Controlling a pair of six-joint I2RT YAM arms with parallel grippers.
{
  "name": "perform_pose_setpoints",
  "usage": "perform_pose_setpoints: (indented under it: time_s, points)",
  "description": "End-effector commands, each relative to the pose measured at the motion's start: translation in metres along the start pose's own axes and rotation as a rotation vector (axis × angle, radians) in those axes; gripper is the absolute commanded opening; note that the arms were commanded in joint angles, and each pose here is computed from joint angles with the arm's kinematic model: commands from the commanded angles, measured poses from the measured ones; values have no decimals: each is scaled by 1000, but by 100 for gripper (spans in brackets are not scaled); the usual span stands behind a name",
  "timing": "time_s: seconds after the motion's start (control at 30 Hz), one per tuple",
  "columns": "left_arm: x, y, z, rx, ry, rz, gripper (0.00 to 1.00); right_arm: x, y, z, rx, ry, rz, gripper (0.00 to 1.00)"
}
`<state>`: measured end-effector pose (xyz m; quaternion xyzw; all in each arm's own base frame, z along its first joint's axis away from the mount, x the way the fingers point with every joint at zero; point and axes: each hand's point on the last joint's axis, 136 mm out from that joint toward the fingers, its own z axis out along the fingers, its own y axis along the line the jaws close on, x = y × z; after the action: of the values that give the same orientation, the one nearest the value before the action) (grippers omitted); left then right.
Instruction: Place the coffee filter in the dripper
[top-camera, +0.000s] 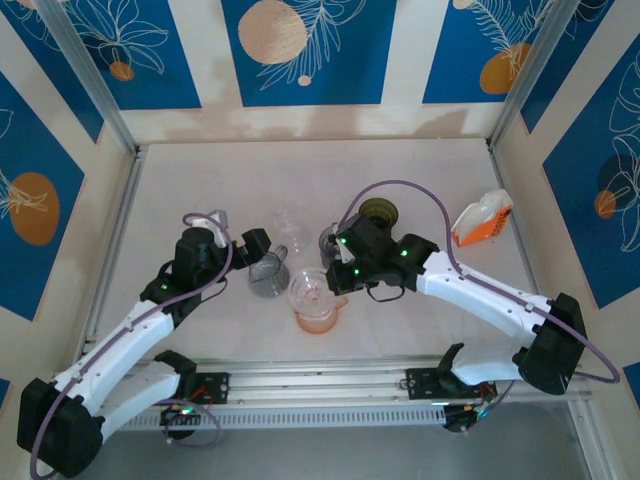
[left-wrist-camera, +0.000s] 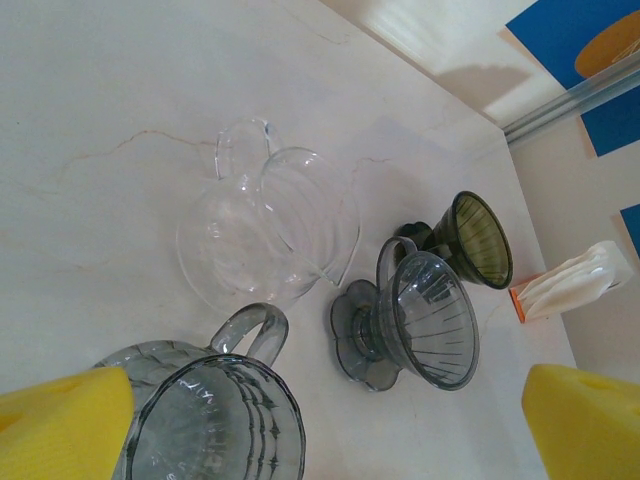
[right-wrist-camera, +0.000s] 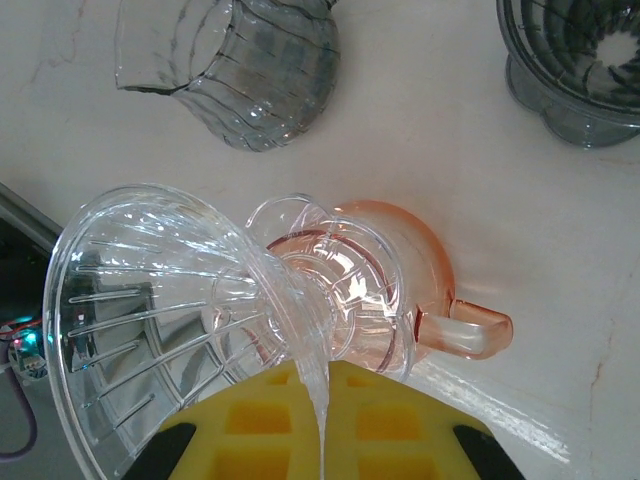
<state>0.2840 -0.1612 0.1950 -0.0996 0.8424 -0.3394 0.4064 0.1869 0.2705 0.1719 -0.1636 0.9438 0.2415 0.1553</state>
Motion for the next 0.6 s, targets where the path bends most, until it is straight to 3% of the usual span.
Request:
perform_pose_setpoints:
  time_s: [0.0, 0.1, 0.33, 0.5, 0.57]
  points:
    - [2, 1, -2, -5, -4, 7, 100, -3, 8, -3, -25, 0, 12, 0]
    - [2, 1, -2, -4, -4, 6, 100, -1, 4, -2, -8, 6, 24, 0]
    - [2, 0, -1, 1, 0, 5, 100, -2, -2, -6, 7, -7, 45, 17]
    - [3, -1, -1, 4, 3, 6, 100, -4, -7, -10, 21, -24, 62, 49]
    - [3, -1, -1, 7, 2, 5, 100, -5, -7, -13, 20, -38, 66, 56]
